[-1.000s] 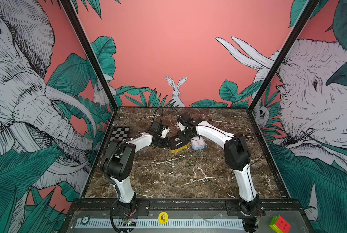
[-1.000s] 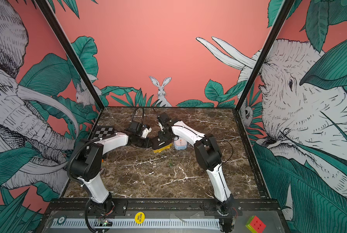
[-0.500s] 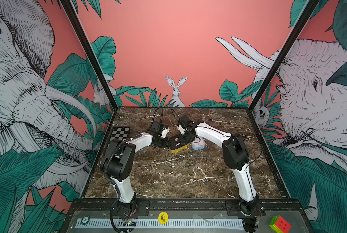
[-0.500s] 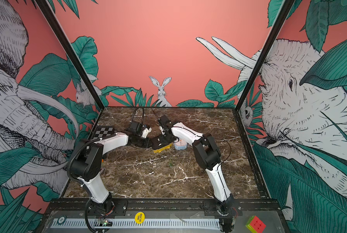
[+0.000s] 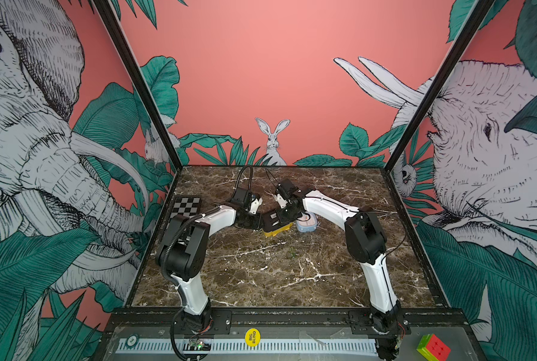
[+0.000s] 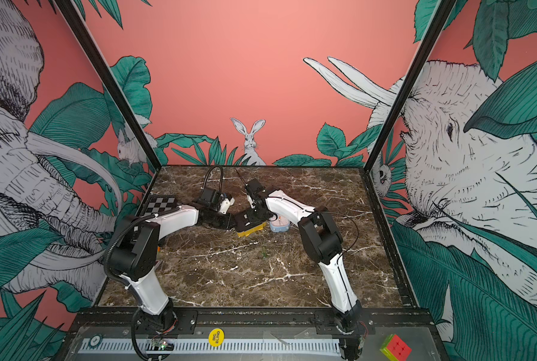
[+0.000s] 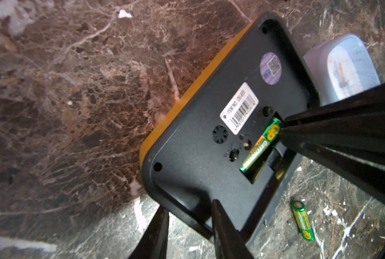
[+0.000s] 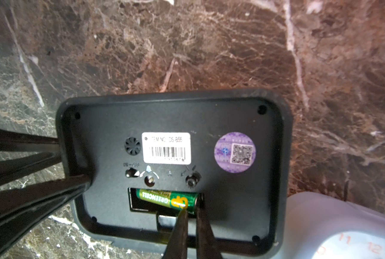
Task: Insert the battery into the alarm
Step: Install the battery in the alarm.
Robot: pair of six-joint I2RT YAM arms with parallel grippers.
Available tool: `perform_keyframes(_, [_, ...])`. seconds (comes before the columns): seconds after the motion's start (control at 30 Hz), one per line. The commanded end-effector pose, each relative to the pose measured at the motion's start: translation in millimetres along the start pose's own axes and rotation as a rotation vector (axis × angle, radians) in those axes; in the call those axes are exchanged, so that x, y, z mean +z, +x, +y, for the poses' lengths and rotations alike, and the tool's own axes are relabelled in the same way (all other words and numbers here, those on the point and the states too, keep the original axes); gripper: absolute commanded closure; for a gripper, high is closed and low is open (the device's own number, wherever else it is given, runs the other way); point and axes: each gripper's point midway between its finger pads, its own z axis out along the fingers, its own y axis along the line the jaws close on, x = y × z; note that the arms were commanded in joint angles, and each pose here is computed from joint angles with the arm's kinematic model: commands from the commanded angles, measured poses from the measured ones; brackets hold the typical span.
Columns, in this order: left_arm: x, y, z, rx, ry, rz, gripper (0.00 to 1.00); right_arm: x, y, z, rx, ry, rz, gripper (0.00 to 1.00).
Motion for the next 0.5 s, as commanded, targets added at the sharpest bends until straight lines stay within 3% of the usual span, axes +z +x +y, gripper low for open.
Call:
perform_keyframes(0.0, [17.3,38.7,23.3,-0.037,-0.093,0.127,0.67,-14.4,-12.3,1.7,-0.006,0.013,-0.053,0.87])
perform_keyframes(0.47, [17.9,39.3,23.7,-0.037,-0.096,0.133,0.67,-5.8,-16.8,0.9,0.015,-0.009,-0.057,0.85])
